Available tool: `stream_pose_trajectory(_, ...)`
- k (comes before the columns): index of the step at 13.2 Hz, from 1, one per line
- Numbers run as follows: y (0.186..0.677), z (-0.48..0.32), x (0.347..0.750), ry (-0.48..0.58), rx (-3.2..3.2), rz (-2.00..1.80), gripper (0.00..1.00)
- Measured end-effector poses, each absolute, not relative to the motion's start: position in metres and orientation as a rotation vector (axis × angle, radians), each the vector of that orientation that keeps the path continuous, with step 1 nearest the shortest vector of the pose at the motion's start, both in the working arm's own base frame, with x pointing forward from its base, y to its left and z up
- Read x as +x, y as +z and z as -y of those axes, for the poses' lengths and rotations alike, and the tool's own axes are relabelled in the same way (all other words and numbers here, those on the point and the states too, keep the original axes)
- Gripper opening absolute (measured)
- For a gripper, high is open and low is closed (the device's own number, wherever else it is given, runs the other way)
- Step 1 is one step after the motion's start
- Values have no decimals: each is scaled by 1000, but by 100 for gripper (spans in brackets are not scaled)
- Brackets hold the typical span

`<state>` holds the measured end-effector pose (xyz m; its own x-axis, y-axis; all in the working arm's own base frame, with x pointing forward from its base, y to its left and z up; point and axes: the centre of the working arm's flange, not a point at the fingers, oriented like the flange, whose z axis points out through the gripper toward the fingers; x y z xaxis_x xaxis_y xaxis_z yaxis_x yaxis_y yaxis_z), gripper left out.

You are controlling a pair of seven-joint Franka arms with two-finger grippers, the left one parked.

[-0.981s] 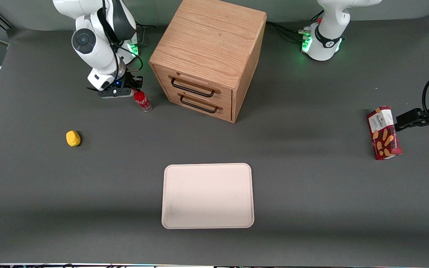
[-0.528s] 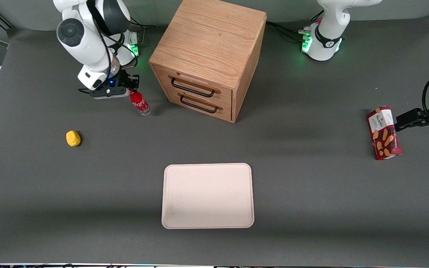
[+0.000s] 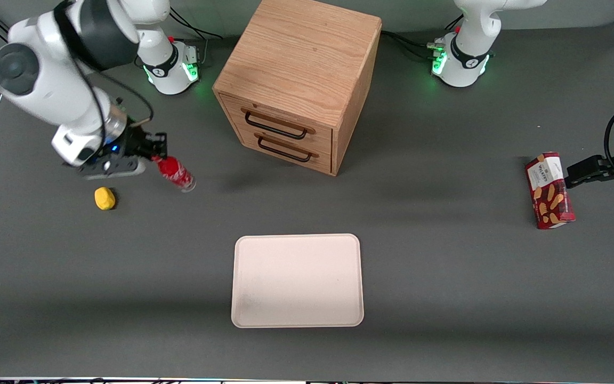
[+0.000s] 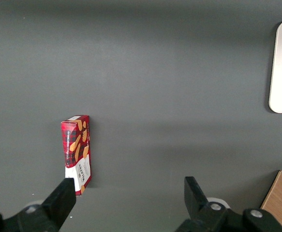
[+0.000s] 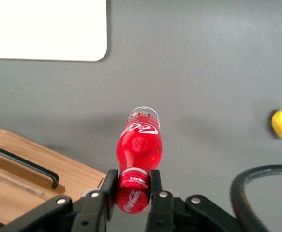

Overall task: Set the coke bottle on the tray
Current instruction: 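Carry the held bottle to the white tray's edge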

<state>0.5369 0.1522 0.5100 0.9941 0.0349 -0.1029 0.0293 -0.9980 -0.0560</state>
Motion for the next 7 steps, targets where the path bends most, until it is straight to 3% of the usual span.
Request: stream_pose_trajectory(7, 513, -169, 642, 64, -3122, 111, 31)
